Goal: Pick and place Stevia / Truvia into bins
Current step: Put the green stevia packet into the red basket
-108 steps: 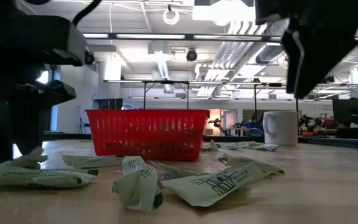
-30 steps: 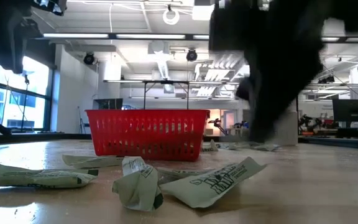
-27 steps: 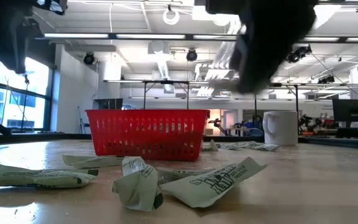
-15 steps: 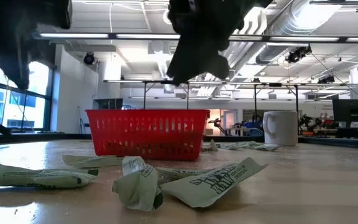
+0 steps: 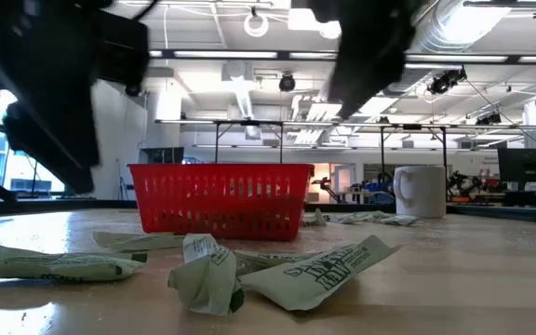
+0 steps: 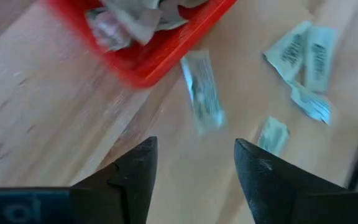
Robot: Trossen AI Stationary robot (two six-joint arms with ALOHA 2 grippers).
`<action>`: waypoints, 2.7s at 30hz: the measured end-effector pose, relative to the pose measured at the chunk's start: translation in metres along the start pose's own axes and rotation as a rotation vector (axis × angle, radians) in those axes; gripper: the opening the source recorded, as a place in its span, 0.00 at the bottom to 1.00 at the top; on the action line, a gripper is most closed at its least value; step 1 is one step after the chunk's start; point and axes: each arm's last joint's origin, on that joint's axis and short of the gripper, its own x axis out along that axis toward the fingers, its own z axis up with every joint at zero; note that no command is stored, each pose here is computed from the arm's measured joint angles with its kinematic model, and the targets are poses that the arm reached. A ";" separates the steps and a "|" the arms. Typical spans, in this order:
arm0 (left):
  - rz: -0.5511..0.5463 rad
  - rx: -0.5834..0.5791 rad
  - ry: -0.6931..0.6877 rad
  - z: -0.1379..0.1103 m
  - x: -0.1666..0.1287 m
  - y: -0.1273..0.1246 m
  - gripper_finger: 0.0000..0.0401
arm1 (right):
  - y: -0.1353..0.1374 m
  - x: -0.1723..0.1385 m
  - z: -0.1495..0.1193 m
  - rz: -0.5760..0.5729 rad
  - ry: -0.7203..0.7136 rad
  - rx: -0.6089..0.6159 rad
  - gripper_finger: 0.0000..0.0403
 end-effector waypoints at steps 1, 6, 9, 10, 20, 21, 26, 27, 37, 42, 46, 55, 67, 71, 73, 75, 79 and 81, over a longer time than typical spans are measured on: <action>0.025 -0.002 0.007 0.003 0.007 -0.006 0.62 | 0.001 -0.004 -0.005 -0.035 0.008 -0.012 0.73; 0.214 -0.053 0.091 0.020 0.038 -0.025 0.62 | 0.009 -0.009 -0.026 -0.098 0.088 -0.035 0.73; 0.237 -0.066 0.125 0.030 0.052 -0.038 0.62 | 0.014 -0.012 -0.031 -0.121 0.073 -0.036 0.74; 0.235 -0.061 0.132 0.032 0.055 -0.040 0.62 | 0.014 -0.013 -0.033 -0.127 0.074 -0.034 0.74; 0.364 -0.032 0.184 0.032 0.066 -0.037 0.38 | 0.022 -0.020 -0.047 -0.184 0.060 -0.005 0.74; 0.391 -0.014 0.199 0.031 0.063 -0.035 0.32 | 0.022 -0.020 -0.048 -0.192 0.059 -0.003 0.74; 0.562 0.110 0.289 0.021 0.043 -0.021 0.05 | 0.020 -0.021 -0.048 -0.225 0.045 0.012 0.73; 0.595 0.128 0.309 0.019 0.038 -0.018 0.05 | 0.020 -0.021 -0.048 -0.224 0.044 0.014 0.73; 0.417 0.225 0.073 0.061 -0.044 -0.024 0.05 | 0.021 -0.019 -0.044 -0.202 0.023 0.027 0.73; 0.130 0.353 0.004 0.101 -0.031 -0.034 0.14 | 0.034 -0.020 -0.045 -0.036 0.067 -0.078 0.73; 0.191 0.352 0.041 0.112 -0.011 -0.020 0.38 | 0.038 -0.022 -0.049 -0.021 0.076 -0.087 0.73; 0.164 0.416 0.172 0.090 -0.049 -0.022 0.71 | 0.069 0.001 -0.065 0.175 0.027 -0.388 0.73; 0.192 0.353 0.165 -0.009 -0.064 -0.041 0.58 | 0.110 0.067 -0.080 0.386 -0.110 -0.745 0.73; 0.216 0.357 0.183 -0.028 -0.062 -0.036 0.52 | 0.110 0.082 -0.085 0.365 -0.081 -0.752 0.69; 0.226 0.363 0.196 -0.035 -0.061 -0.033 0.49 | 0.111 0.089 -0.088 0.358 -0.069 -0.753 0.66; 0.229 0.363 0.211 -0.041 -0.061 -0.031 0.46 | 0.112 0.095 -0.087 0.365 -0.085 -0.751 0.61; 0.232 0.364 0.219 -0.052 -0.063 -0.031 0.42 | 0.110 0.106 -0.082 0.365 -0.110 -0.732 0.49; 0.229 0.372 0.221 -0.057 -0.064 -0.031 0.40 | 0.106 0.111 -0.077 0.356 -0.106 -0.676 0.42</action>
